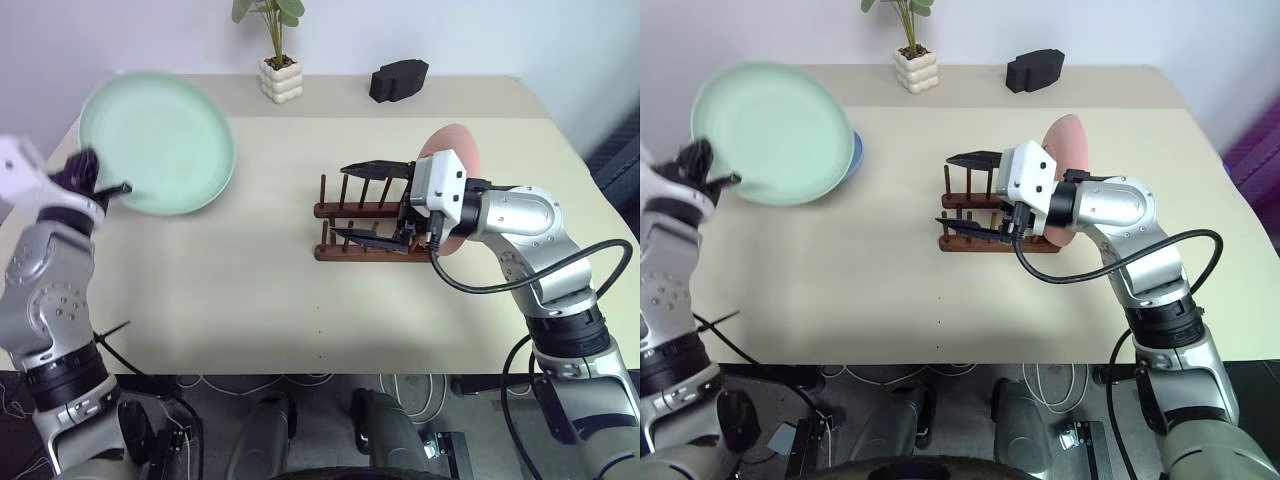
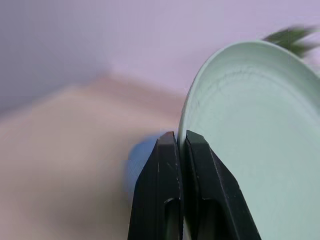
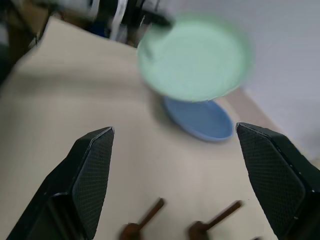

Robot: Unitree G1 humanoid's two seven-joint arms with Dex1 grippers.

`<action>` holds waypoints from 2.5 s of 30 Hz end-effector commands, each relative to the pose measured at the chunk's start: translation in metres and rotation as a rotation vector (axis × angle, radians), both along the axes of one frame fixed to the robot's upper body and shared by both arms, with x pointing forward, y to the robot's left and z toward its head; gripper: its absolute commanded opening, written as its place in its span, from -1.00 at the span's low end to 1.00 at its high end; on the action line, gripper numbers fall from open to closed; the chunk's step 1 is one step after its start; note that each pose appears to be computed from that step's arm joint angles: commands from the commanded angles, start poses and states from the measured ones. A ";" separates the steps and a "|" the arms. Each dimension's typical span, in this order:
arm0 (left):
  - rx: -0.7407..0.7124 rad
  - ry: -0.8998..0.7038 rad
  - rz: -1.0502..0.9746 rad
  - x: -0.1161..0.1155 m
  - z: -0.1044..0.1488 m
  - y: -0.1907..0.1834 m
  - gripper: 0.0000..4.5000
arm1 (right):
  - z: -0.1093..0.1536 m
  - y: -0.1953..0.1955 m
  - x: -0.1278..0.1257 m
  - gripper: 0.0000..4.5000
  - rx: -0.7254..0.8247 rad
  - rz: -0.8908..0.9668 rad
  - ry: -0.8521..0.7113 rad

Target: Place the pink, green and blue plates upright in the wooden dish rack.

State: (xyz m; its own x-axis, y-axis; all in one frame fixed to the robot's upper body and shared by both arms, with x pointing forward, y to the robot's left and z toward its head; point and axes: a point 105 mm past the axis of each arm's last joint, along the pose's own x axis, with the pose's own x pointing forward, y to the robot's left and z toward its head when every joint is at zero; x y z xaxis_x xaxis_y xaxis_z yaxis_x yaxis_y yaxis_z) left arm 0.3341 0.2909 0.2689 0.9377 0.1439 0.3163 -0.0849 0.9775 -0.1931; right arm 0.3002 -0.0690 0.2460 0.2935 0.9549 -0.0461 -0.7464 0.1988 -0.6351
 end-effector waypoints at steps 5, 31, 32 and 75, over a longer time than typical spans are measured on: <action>0.231 -0.108 -0.080 0.006 0.071 -0.093 -0.98 | 0.015 0.020 0.025 0.78 -0.118 -0.116 -0.390; 0.274 -0.026 -0.199 -0.002 0.079 -0.156 -1.00 | 0.005 0.052 0.048 0.52 -0.198 -0.189 -0.671; 0.273 -0.023 -0.199 -0.002 0.078 -0.156 -1.00 | 0.005 0.052 0.048 0.36 -0.198 -0.189 -0.671; 0.526 0.152 -0.578 -0.046 -0.055 -0.103 0.98 | 0.130 -0.032 -0.001 -1.00 0.609 -0.053 -0.024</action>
State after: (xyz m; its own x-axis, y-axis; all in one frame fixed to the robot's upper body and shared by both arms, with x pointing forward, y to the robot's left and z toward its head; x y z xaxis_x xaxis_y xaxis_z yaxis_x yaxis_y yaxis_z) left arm 0.3003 0.2120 0.2085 0.9190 -0.3900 0.0573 0.3671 0.8998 0.2358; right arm 0.3170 -0.0941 0.3675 0.3872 0.7893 0.4765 -0.6179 0.6057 -0.5013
